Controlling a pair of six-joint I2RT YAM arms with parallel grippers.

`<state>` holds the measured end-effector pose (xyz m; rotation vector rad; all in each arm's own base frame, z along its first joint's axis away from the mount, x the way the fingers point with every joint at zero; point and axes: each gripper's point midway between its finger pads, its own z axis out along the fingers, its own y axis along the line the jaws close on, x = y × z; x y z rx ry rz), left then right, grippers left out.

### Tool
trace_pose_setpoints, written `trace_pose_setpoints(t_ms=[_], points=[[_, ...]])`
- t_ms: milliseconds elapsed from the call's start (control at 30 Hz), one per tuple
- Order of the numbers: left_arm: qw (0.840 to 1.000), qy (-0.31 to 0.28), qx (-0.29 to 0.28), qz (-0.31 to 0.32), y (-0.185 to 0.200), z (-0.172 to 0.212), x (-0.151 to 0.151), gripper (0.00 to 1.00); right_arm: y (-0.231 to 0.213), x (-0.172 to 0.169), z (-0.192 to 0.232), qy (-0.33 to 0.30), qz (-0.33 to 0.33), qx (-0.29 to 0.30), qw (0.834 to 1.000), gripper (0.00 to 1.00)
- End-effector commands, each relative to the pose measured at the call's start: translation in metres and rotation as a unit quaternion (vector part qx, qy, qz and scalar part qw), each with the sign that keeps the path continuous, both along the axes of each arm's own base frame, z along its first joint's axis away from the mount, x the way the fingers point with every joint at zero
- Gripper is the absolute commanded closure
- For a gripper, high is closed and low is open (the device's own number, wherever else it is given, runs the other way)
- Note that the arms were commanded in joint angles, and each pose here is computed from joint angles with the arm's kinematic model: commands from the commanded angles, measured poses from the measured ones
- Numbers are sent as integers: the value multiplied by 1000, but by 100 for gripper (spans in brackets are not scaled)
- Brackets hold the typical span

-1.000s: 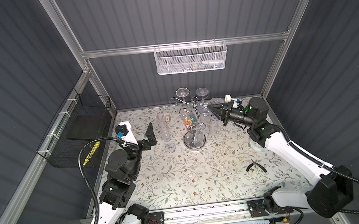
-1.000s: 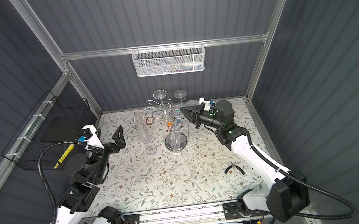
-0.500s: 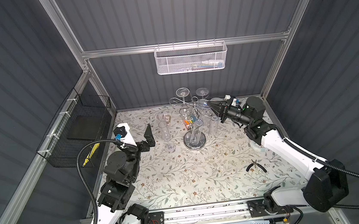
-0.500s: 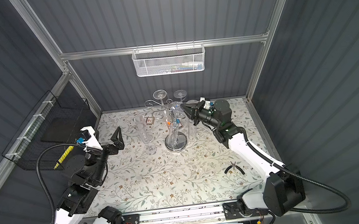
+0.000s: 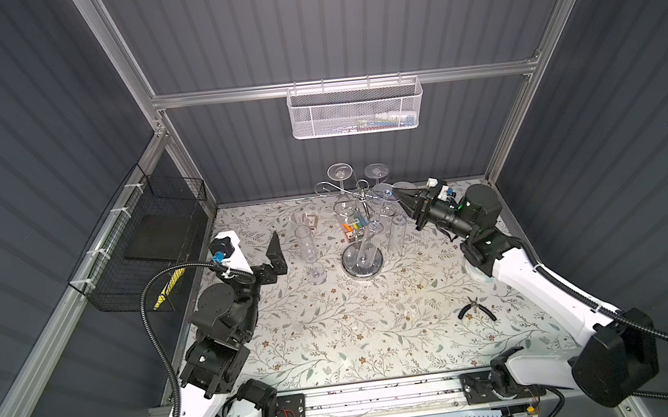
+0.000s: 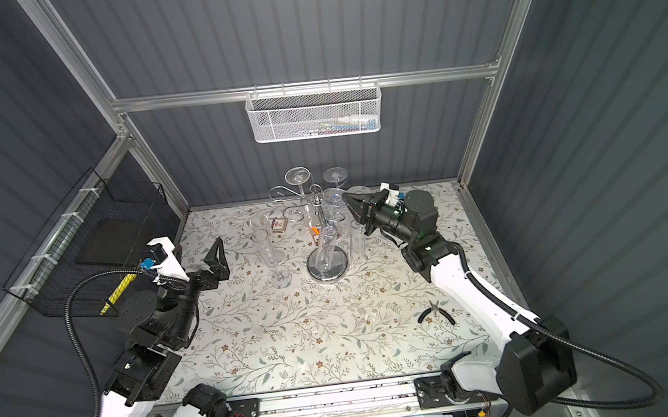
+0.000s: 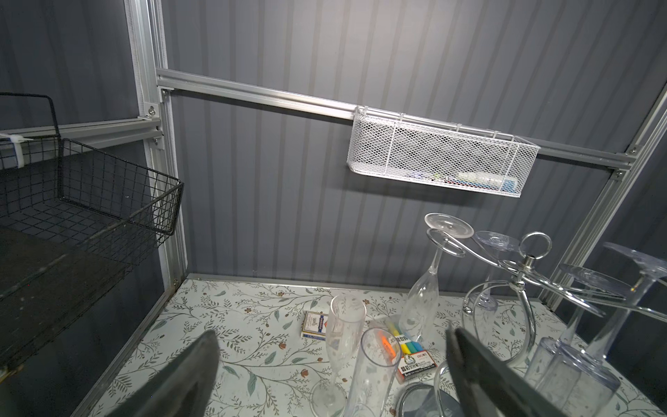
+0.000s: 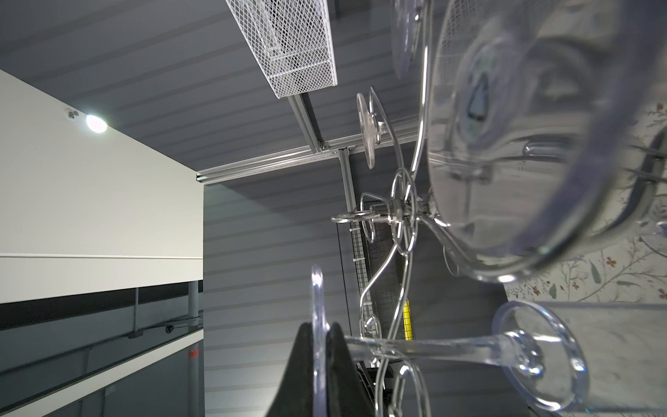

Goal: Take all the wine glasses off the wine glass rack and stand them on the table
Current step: 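Close the right gripper on the hanging flute's stem near its foot, then pull the flute up and out of the rack with the right gripper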

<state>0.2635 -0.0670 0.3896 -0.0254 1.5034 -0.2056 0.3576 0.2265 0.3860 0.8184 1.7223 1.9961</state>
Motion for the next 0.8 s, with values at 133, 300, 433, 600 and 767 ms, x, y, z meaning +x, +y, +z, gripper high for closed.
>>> trace_pose_setpoints(t_ms=[133, 300, 433, 600, 767], points=[[1000, 6, -7, 11, 5, -3, 0, 0, -21, -6, -2, -11, -33, -8, 999, 100], [1000, 6, -9, 11, 4, -2, 2, 0, -36, -10, -10, -7, -53, -9, 999, 100], [1000, 5, -10, 2, 0, 2, 4, 0, -48, -20, -7, -18, -61, -20, 998, 100], [999, 30, -27, 17, 1, 9, 12, 0, -63, -36, -4, -47, -58, -55, 996, 100], [997, 48, -64, 16, -3, 27, 22, 0, -86, -49, -9, -64, -85, -87, 991, 100]])
